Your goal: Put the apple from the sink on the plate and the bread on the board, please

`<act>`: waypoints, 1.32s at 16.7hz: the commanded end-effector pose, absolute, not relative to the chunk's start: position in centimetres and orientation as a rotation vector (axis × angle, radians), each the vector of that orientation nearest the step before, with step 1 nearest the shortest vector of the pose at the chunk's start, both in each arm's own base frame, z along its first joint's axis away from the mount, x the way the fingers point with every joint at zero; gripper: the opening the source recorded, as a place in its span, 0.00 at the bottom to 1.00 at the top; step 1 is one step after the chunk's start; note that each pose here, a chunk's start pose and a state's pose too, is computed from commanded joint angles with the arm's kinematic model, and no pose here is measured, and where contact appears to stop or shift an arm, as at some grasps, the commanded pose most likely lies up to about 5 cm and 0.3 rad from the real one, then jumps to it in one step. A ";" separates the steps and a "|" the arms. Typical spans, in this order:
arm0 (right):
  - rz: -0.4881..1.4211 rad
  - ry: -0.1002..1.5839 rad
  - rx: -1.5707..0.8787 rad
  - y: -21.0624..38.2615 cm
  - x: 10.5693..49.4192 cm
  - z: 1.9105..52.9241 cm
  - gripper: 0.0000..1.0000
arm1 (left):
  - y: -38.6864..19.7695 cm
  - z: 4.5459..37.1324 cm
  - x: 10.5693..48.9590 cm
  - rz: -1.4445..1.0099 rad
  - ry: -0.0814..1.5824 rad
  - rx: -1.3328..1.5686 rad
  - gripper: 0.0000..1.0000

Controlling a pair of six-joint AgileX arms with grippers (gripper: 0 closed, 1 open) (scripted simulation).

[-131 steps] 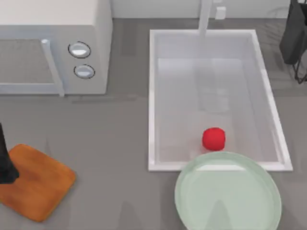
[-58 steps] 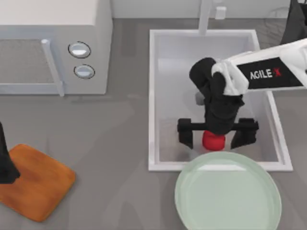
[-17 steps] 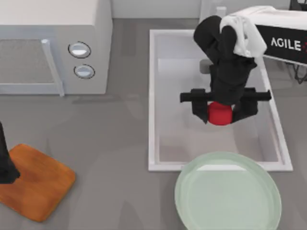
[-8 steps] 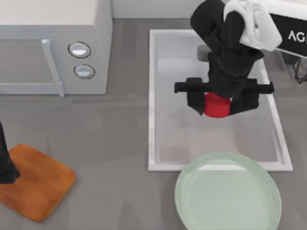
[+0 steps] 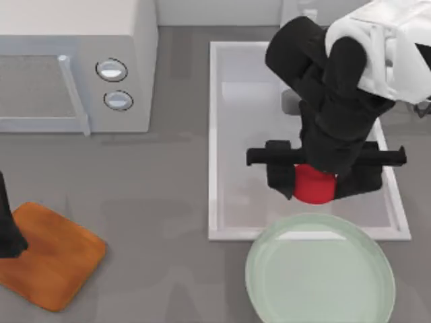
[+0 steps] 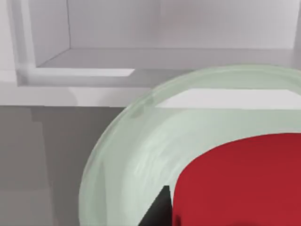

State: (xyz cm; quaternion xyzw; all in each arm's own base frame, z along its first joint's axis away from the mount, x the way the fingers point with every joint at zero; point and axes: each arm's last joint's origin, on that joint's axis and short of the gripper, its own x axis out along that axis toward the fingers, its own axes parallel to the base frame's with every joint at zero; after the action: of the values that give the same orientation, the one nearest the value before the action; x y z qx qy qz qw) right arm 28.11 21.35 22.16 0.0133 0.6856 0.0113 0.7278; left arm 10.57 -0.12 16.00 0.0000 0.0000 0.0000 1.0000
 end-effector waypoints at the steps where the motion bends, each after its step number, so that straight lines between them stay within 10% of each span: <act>1: 0.022 1.520 0.027 21.3 27.2 22.4 0.00 | -0.1 16.0 10.6 0.000 0.000 0.000 1.00; 14: -0.008 1.571 0.008 20.3 22.5 23.0 0.00 | -0.1 16.0 10.6 0.000 0.000 0.000 1.00; 22: -0.008 1.571 0.008 20.3 22.5 23.0 0.60 | -0.1 16.0 10.6 0.000 0.000 0.000 1.00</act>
State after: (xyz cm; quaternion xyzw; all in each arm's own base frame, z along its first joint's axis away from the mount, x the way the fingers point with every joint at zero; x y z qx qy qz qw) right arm 22.46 20.27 23.00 0.0035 0.7071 -0.0035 0.7071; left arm 10.57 -0.12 16.00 0.0000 0.0000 0.0000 1.0000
